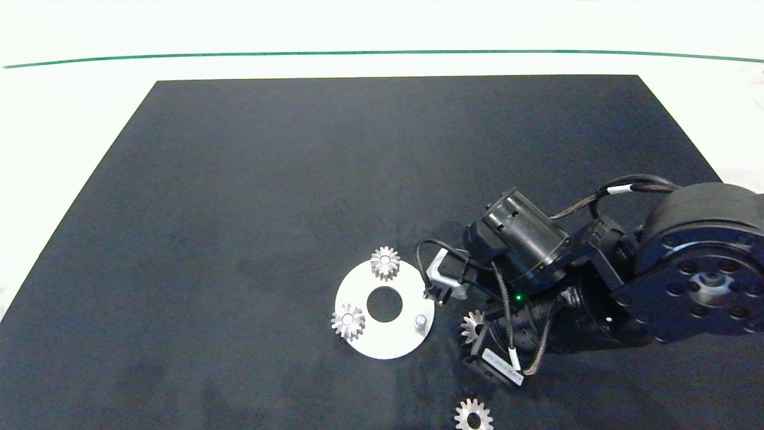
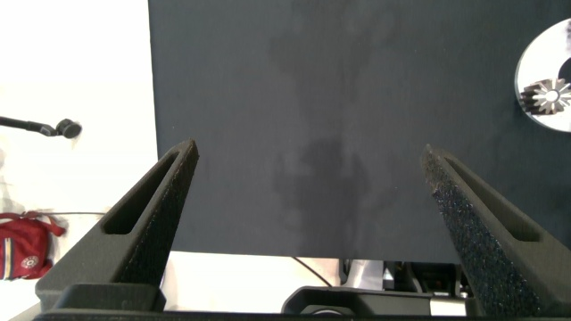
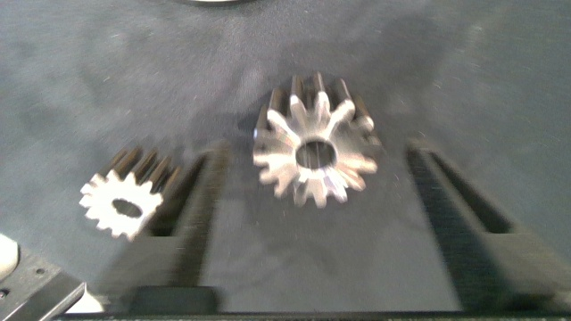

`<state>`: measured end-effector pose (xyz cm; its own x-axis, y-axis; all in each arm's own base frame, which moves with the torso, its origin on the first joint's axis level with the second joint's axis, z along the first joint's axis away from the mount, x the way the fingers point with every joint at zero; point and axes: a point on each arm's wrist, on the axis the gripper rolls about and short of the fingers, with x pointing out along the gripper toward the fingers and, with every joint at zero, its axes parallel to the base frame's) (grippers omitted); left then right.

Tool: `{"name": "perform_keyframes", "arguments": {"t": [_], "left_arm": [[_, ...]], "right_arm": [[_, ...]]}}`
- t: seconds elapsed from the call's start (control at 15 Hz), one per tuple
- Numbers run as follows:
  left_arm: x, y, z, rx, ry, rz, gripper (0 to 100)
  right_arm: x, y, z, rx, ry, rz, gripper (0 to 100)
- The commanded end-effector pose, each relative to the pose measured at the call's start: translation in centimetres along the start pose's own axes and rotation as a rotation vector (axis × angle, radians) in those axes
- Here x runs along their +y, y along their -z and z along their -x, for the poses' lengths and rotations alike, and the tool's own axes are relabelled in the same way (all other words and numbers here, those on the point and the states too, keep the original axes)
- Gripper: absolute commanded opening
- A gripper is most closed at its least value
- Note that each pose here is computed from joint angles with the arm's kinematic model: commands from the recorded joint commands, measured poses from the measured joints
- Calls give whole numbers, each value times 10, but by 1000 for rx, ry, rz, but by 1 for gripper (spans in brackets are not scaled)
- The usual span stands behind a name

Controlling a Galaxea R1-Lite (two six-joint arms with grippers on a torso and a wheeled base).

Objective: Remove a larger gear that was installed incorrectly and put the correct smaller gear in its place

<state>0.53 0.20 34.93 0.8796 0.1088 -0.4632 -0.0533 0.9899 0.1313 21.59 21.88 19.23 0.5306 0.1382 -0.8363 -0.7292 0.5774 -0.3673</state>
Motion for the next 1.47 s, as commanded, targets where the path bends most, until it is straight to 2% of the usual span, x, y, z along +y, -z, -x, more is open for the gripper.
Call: {"name": "perform_keyframes", "arguments": {"t": [0.07,0.2,0.4,0.67,0.93,1.13,1.47], "left_arm": [[0,0,0,8,0,-1,100],[0,0,0,8,0,-1,100],[0,0,0,8,0,-1,100],[0,0,0,8,0,-1,100],[0,0,-1,8,0,-1,100],[0,0,-1,6,0,-1,100],[0,-1,-1,5,-5,4,100]], "right_arm": [[11,13,49,-117,-3,44,100],[25,23,65,-152,-28,90,100],[44,34,58,-112,-71,151,100],[57,25,27,-108,-71,117,100],[77,24,21,-97,-77,175,100],[78,24,20,-92,-72,177,100],[77,30,8,-41,-68,176,100]]}}
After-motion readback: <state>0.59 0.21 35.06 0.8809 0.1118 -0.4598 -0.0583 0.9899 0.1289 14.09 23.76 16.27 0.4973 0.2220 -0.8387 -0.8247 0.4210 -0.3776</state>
